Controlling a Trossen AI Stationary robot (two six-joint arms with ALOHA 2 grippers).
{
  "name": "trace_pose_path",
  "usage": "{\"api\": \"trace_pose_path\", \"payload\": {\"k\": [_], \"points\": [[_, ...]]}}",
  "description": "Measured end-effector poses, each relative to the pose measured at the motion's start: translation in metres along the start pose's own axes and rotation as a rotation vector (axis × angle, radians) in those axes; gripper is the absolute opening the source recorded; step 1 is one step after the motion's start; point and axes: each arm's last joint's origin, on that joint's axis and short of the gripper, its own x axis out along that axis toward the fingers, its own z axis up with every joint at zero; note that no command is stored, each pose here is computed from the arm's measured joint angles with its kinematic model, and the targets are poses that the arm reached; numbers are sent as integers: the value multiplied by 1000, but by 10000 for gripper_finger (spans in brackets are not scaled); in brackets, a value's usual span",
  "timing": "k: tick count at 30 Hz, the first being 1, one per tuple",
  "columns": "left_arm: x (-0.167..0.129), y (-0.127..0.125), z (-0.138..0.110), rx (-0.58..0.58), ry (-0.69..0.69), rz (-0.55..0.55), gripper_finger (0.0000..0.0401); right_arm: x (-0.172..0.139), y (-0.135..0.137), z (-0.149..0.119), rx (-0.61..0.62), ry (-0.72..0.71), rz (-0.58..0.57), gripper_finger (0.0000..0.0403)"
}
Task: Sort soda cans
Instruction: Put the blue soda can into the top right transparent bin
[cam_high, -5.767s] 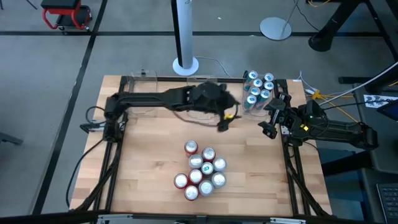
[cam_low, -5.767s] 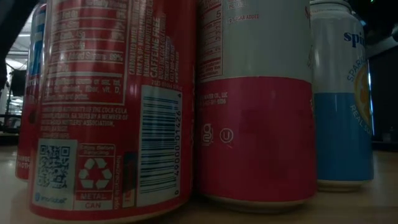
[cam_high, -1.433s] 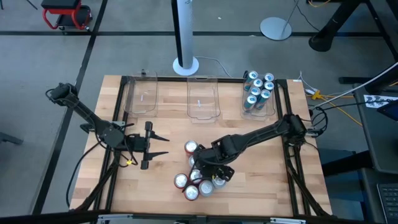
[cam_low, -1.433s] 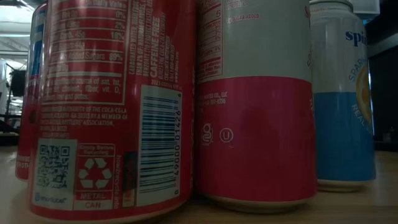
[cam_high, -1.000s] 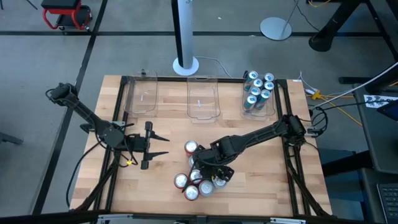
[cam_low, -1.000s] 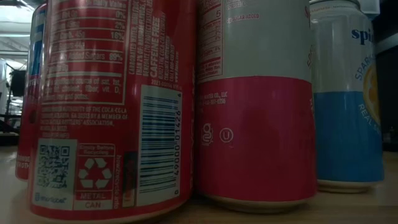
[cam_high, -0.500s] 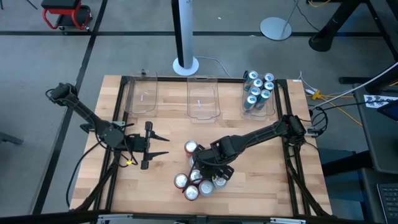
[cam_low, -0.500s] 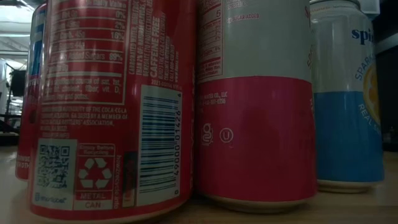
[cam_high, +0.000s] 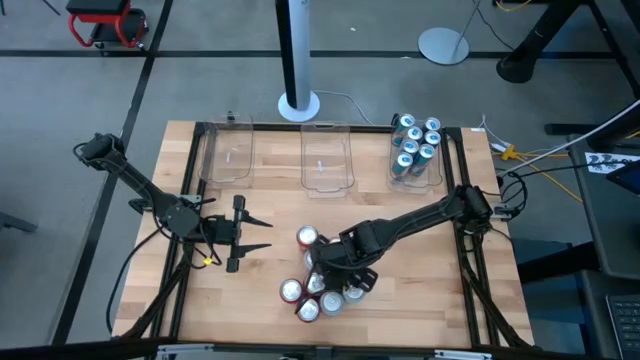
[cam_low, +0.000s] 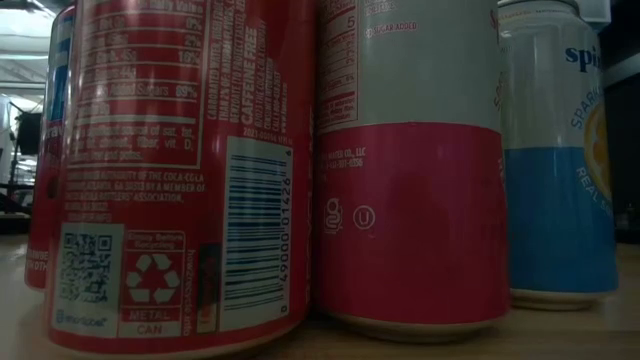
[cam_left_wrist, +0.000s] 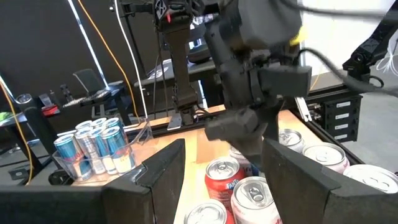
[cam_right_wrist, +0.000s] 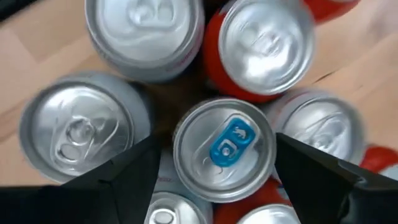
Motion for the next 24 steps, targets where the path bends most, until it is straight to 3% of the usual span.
{"api": "trace_pose_path", "payload": {"k": [24], "points": [[0, 0, 0, 3, 0, 0, 202, 14, 1, -3, -23, -33, 11, 303]]}}
